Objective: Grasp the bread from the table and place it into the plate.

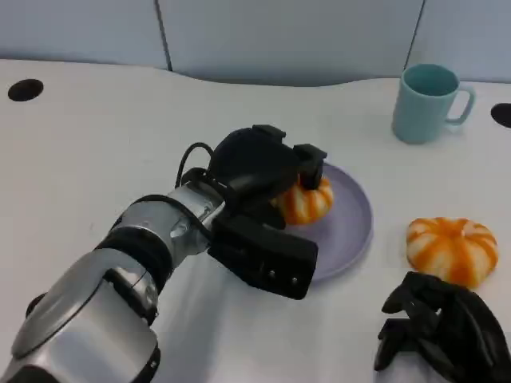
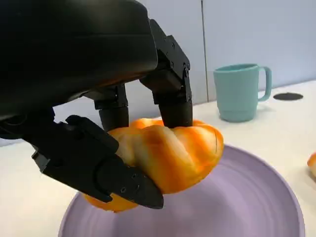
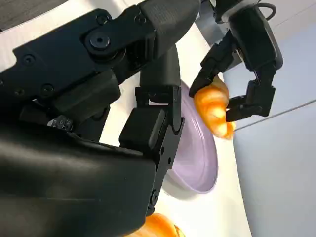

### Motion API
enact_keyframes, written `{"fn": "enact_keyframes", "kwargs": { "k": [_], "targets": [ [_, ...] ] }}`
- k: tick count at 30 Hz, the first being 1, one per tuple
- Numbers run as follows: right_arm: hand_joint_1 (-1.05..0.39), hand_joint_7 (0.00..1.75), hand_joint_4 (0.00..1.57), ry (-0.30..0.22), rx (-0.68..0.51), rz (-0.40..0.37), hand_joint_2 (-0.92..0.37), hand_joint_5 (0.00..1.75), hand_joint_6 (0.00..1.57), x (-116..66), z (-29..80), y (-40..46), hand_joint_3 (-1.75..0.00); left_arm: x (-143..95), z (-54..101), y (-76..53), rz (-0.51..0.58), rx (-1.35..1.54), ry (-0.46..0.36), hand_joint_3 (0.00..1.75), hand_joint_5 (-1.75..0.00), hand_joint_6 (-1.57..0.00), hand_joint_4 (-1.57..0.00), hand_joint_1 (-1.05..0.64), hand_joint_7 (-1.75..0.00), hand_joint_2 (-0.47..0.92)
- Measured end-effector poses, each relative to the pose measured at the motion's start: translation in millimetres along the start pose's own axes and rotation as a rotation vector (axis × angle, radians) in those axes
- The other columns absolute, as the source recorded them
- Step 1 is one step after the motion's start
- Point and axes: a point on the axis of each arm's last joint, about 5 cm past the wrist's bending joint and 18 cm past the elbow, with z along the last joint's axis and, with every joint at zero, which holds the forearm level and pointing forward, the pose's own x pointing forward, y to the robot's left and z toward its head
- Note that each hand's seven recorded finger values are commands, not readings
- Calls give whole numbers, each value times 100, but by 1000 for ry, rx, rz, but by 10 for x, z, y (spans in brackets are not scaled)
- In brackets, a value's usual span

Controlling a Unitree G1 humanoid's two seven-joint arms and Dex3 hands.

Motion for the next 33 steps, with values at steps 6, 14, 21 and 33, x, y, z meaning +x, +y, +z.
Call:
{"fn": "enact_keyframes", "kwargs": {
  "k": [6,14,21,33],
  "targets": [
    [-93,80,144,-7,0,6,-77,87,125,6,8,15,0,6,-1,10,-82,-23,14,21,-62,-29,-30,-58,-14,92],
    [-93,80,144,-8,4,4,-78,86,125,10,4,23,-1,40,-11,58,-211,-26,59,44,-36,-18,-12,-79,-3,92],
    [-94,81,144,-9,2,4,-78,87,124,10,4,23,0,48,-19,70,-261,-21,79,57,-35,-15,-2,-88,-1,92],
    [-94,80,144,-7,2,-1,-78,87,125,13,4,15,0,5,-134,211,-135,-258,88,51,-41,-18,-2,-84,-3,92]
  ]
}}
